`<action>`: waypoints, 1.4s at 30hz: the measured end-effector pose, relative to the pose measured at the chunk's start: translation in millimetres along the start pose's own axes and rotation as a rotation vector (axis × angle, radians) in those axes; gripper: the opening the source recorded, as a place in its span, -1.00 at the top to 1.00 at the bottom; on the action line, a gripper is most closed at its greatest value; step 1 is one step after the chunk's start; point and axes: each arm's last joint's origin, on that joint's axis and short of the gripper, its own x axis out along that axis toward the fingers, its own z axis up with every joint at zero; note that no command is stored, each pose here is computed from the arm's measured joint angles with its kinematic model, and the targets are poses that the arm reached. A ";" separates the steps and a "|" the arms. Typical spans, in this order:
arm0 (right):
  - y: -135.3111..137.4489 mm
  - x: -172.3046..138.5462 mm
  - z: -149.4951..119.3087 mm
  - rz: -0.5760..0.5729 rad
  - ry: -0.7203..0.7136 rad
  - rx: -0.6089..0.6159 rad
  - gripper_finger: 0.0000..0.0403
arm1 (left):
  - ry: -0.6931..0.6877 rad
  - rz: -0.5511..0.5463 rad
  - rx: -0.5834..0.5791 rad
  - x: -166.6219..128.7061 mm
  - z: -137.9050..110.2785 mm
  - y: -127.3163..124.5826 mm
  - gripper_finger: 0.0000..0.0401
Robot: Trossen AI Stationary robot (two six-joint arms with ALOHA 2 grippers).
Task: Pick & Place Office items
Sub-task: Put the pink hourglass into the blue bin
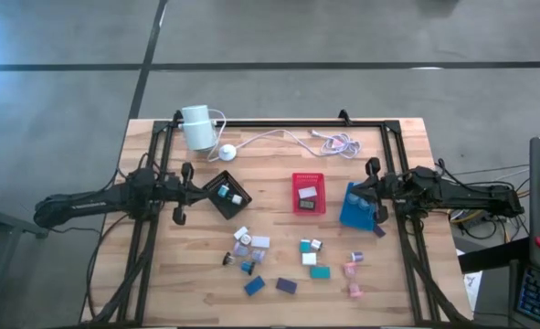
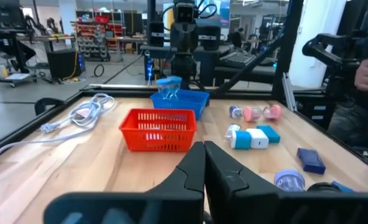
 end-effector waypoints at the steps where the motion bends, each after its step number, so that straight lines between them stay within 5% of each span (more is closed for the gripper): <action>1: -0.5 0.4 -0.6 -0.016 0.005 0.000 0.96 | 0.005 0.000 0.002 0.0 -0.5 0.0 0.98; 9: -4.9 5.6 -6.5 -0.147 0.063 0.026 0.96 | 0.004 0.000 -0.002 0.0 -0.3 0.0 0.98; 18: -4.9 16.0 13.3 -0.150 0.112 0.106 0.96 | -0.003 -0.001 -0.004 -0.2 1.6 -0.1 0.97; 28: 9.3 52.7 50.2 -0.059 0.319 0.050 0.96 | -0.019 0.004 -0.040 -0.8 7.0 -0.1 0.97; 42: 38.0 92.9 72.8 0.063 0.527 -0.019 0.96 | -0.152 0.258 -0.094 -5.4 32.9 6.2 0.97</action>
